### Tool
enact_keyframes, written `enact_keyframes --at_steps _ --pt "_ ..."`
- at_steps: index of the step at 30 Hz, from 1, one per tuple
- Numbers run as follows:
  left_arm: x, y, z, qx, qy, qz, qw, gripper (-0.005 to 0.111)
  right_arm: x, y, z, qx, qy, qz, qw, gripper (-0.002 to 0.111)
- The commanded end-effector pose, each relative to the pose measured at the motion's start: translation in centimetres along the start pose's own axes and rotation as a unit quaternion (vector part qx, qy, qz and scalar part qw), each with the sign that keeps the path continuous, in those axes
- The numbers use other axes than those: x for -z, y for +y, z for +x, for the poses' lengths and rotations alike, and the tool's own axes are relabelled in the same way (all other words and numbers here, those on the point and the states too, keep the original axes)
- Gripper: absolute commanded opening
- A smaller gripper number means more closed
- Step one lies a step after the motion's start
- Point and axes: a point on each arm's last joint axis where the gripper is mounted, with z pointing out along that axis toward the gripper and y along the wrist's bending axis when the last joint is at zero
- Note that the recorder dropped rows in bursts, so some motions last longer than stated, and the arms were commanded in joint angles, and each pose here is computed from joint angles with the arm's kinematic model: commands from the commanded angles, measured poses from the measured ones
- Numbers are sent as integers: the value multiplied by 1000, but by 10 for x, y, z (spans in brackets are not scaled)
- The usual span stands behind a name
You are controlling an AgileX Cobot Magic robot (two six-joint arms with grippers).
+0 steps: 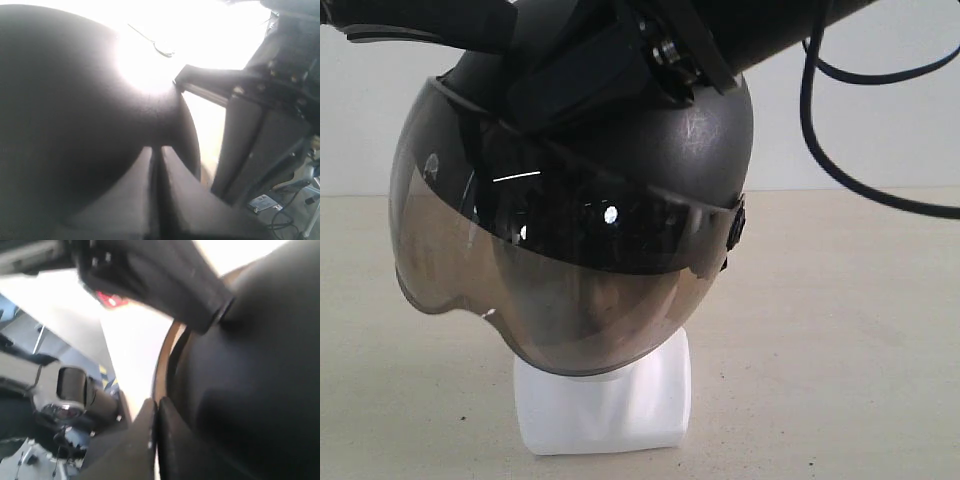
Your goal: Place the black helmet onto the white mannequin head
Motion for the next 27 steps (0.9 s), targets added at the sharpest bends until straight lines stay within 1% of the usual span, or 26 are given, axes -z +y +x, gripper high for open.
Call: enact_keyframes --at_steps 1,3,5,7,10,11,12,15,16,17,18,19,20,22,24,25,27 --pt "-6 10 6 1 24 -21 999 4 -23 -7 16 -41 64 -36 996 0" --pt "-6 10 6 1 24 -21 999 4 -23 -7 16 -41 62 -35 997 0" --pt "-6 10 6 1 24 -21 999 4 -16 -4 9 -39 30 -18 999 0" --pt "-3 12 5 2 20 -26 999 4 3 3 1 -51 -15 13 998 0" --pt "6 12 2 0 8 -38 999 4 44 13 -9 -70 -82 58 993 0" --pt "12 10 0 -4 0 -44 999 4 59 13 -10 -82 -108 84 987 0" --pt "20 6 -2 -7 -13 -51 999 4 76 11 -7 -96 -121 130 980 0" --pt "35 3 -2 -9 -30 -73 997 4 108 7 8 -113 -110 232 960 0" --pt "41 1 -2 2 -38 -81 996 4 117 3 15 -123 -98 282 946 0" --pt "44 0 -2 2 -41 -86 995 4 119 -2 20 -130 -79 312 938 0" --pt "48 0 -2 3 -46 -93 995 4 119 -12 32 -151 -39 350 924 0" --pt "50 2 -2 5 -51 -100 994 4 115 -17 38 -156 -25 355 921 0" --pt "53 8 -3 7 -56 -123 991 4 104 -30 48 -163 -20 358 919 0" --pt "53 20 -2 15 -49 -137 989 4 96 -42 55 -167 -35 365 915 0" --pt "51 33 -1 22 -39 -149 988 4 85 -54 63 -179 -38 361 914 0" --pt "49 42 0 30 -31 -153 987 4 81 -58 66 -187 -41 358 914 0" --pt "45 54 0 44 -26 -153 987 4 73 -68 71 -195 -42 358 912 0"
